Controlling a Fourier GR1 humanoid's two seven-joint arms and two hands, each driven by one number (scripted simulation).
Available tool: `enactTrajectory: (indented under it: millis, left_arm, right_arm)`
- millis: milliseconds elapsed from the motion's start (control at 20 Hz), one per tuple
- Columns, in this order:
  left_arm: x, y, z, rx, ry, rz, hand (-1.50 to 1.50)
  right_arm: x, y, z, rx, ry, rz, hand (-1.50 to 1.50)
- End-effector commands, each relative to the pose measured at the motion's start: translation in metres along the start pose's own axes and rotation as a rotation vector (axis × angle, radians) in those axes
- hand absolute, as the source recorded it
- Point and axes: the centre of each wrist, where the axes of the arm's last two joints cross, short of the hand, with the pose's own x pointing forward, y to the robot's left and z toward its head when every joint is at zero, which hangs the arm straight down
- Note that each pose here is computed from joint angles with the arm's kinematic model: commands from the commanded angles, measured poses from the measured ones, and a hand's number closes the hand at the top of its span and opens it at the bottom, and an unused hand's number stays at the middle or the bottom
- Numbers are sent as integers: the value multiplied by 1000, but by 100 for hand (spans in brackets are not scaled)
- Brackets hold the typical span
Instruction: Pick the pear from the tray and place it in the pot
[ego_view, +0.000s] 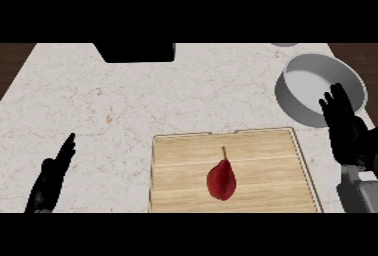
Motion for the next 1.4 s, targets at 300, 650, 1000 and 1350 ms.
enactTrajectory:
  millis: [300, 650, 1000, 1350]
  left_arm:
    - [84, -47, -15, -150, -227, 218, 0]
    - [127, -42, -7, -160, -249, 363, 0]
    - [131, -55, -5, -139, -249, 347, 0]
    - [124, -46, 8, -179, -255, 356, 0]
  right_arm:
    - [50, 69, -3, 544, -309, 376, -150]
    - [-8, 91, 84, 320, -572, 234, -150]
    - [53, 27, 111, 393, -418, 612, -150]
    - [133, 24, 132, 520, -267, 833, -150]
